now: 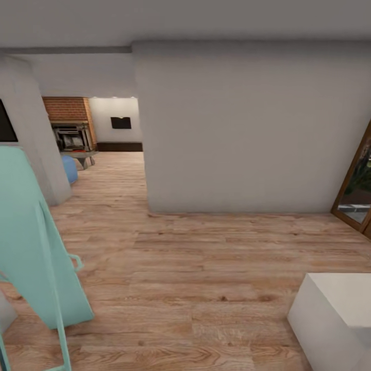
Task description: Move the two storage containers from the living room to the garage. In the garage, place one container on the floor and stack the other container on top of it (either order is fine).
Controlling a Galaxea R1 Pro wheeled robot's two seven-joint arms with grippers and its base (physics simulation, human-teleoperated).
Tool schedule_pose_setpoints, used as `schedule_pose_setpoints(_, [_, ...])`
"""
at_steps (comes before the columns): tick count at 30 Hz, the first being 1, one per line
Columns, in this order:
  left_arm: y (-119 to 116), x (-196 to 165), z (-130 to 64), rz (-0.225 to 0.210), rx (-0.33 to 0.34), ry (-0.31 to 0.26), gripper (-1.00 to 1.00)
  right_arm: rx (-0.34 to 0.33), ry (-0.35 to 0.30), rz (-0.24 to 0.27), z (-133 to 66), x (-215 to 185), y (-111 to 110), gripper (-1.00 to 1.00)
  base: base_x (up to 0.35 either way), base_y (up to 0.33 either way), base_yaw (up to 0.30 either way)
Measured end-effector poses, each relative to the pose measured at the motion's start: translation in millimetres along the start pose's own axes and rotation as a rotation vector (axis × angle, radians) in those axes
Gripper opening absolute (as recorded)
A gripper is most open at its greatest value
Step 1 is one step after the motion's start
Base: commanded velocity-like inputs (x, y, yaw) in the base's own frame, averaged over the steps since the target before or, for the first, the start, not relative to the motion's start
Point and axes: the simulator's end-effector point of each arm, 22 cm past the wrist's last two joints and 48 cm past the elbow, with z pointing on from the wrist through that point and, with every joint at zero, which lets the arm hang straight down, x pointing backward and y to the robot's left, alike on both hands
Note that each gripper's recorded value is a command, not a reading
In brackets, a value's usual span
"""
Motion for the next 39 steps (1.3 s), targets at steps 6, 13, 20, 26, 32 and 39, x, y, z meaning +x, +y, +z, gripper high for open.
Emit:
schedule_pose_setpoints(6, [0.1, 0.1, 0.0, -0.001, 0.0, 0.0, 1.0, 0.0, 0.0, 0.0, 0.0, 0.0, 0.0, 1.0, 0.32, -0.095, 0.0])
schedule_pose_setpoints(13, [0.0, 0.0, 0.0, 0.0, 0.0, 0.0, 1.0, -0.001, 0.0, 0.0, 0.0, -0.1, 1.1, 1.0, 0.321, -0.095, 0.0])
schedule_pose_setpoints(20, [0.0, 0.0, 0.0, 0.0, 0.0, 0.0, 1.0, -0.002, 0.0, 0.0, 0.0, -0.1, 1.2, 1.0, 0.32, -0.095, 0.0])
schedule_pose_setpoints(26, [0.1, 0.3, 0.0, 0.001, 0.0, 0.0, 1.0, -0.002, 0.0, 0.0, 0.0, -0.1, 1.2, 1.0, 0.32, -0.095, 0.0])
schedule_pose_setpoints(32, [0.0, -0.3, 0.0, 0.0, 0.0, -0.001, 1.0, -0.002, 0.0, 0.0, 0.0, 0.0, 1.2, 1.0, 0.32, -0.095, 0.0])
schedule_pose_setpoints(39, [0.1, -0.1, 0.0, -0.002, 0.0, -0.001, 1.0, -0.008, 0.001, -0.001, -0.2, 0.0, 5.8, 1.0, 0.321, -0.055, 0.0])
